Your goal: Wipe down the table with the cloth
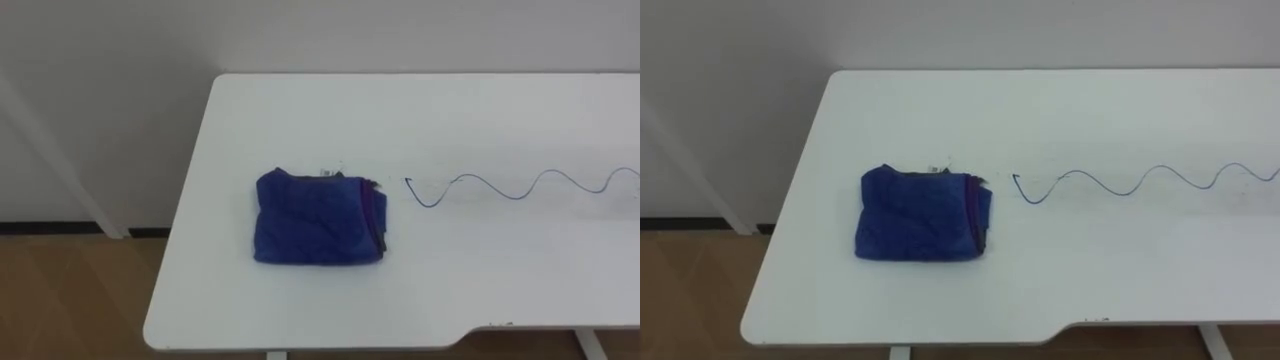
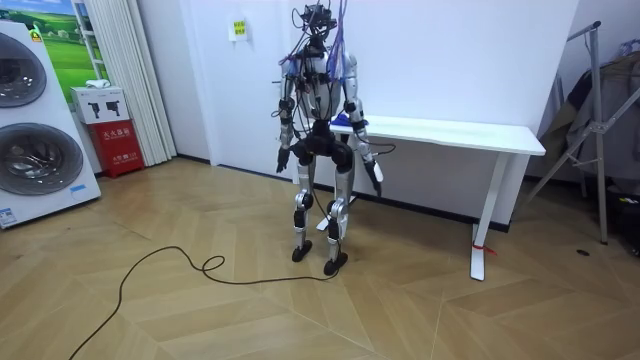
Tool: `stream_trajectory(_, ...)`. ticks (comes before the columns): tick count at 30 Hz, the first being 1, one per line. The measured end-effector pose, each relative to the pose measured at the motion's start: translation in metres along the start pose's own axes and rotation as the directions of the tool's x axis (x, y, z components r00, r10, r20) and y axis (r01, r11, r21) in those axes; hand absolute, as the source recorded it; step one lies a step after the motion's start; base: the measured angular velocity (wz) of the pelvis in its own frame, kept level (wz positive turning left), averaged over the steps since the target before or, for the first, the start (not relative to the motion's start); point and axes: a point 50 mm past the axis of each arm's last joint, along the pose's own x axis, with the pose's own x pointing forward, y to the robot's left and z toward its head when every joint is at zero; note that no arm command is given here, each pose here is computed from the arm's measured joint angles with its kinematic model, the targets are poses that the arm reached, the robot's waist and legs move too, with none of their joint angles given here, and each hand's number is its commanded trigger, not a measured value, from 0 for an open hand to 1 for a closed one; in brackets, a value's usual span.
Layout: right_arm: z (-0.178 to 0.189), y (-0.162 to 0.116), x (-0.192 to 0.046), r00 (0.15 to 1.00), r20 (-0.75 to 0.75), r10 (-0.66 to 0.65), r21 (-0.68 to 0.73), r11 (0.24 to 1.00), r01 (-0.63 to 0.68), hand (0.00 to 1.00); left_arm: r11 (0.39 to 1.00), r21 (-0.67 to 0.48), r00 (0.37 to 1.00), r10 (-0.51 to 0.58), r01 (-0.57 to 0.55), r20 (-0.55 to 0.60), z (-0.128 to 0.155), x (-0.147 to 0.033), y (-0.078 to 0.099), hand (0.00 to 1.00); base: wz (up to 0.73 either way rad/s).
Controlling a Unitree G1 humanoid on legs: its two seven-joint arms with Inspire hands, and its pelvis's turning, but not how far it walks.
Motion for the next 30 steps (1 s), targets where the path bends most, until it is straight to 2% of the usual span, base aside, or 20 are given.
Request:
stream_trajectory(3,-0.013,0.000,0.000,0.997,-0.073,-0.002,0.153,0.988,0.013,0.00,1.000,-0.008,1.000,0.002,-0.002,-0.019,-0.007,-0.001,0.001,0.00,0.00)
stream_trajectory(5,-0.030,-0.001,-0.001,0.988,-0.153,0.003,0.350,0.935,0.051,0.00,0.998,-0.057,0.998,0.021,-0.025,-0.057,-0.015,-0.001,0.008,0.00,0.00)
stream_trajectory(6,-0.033,-0.002,-0.001,0.985,-0.170,0.004,0.406,0.912,0.066,0.00,0.996,-0.077,0.997,0.031,-0.036,-0.067,-0.016,-0.001,0.010,0.00,0.09)
stream_trajectory(8,-0.044,-0.007,-0.002,0.971,-0.238,0.010,0.613,0.778,0.142,0.00,0.990,-0.115,0.992,0.067,-0.079,-0.108,-0.028,-0.002,0.021,0.00,0.03)
stream_trajectory(9,-0.048,-0.009,-0.002,0.967,-0.255,0.011,0.658,0.735,0.165,0.00,0.988,-0.123,0.990,0.077,-0.091,-0.114,-0.030,-0.002,0.024,0.00,-0.08)
stream_trajectory(11,-0.057,-0.025,-0.002,0.948,-0.318,-0.017,0.769,0.580,0.269,0.00,0.978,-0.170,0.986,0.102,-0.124,-0.133,-0.033,-0.002,0.031,0.00,-0.10)
stream_trajectory(12,-0.059,-0.030,-0.002,0.942,-0.335,-0.026,0.790,0.537,0.296,0.00,0.976,-0.176,0.985,0.106,-0.130,-0.135,-0.033,-0.002,0.033,0.00,-0.10)
stream_trajectory(14,-0.059,-0.056,-0.002,0.919,-0.385,-0.085,0.835,0.391,0.386,0.00,0.967,-0.203,0.981,0.127,-0.155,-0.147,-0.035,-0.001,0.040,0.00,-0.07)
stream_trajectory(15,-0.058,-0.063,-0.002,0.913,-0.394,-0.105,0.839,0.364,0.404,0.00,0.967,-0.200,0.981,0.133,-0.160,-0.143,-0.034,-0.001,0.043,0.00,-0.04)
stream_trajectory(17,-0.045,-0.096,-0.003,0.892,-0.404,-0.203,0.846,0.289,0.449,0.00,0.965,-0.196,0.981,0.156,-0.176,-0.112,-0.026,0.001,0.051,0.00,-0.08)
stream_trajectory(20,-0.004,-0.140,-0.010,0.855,-0.344,-0.388,0.858,0.240,0.454,0.00,0.964,-0.196,0.983,0.166,-0.180,-0.084,-0.018,0.002,0.055,0.00,-0.08)
stream_trajectory(24,0.039,-0.179,-0.029,0.770,-0.242,-0.591,0.881,0.198,0.430,0.00,0.972,-0.160,0.985,0.164,-0.171,-0.057,-0.012,0.004,0.058,0.00,0.00)
stream_trajectory(27,0.078,-0.203,-0.055,0.628,-0.107,-0.770,0.864,0.240,0.442,0.00,0.979,-0.131,0.988,0.153,-0.156,-0.033,-0.008,0.004,0.056,0.00,-0.07)
stream_trajectory(29,0.110,-0.217,-0.087,0.445,0.051,-0.894,0.847,0.275,0.455,0.00,0.984,-0.104,0.990,0.140,-0.141,-0.020,-0.006,0.004,0.053,0.00,-0.04)
stream_trajectory(30,0.118,-0.219,-0.096,0.398,0.090,-0.913,0.846,0.281,0.452,0.00,0.985,-0.104,0.990,0.138,-0.139,-0.017,-0.006,0.004,0.052,0.00,0.00)
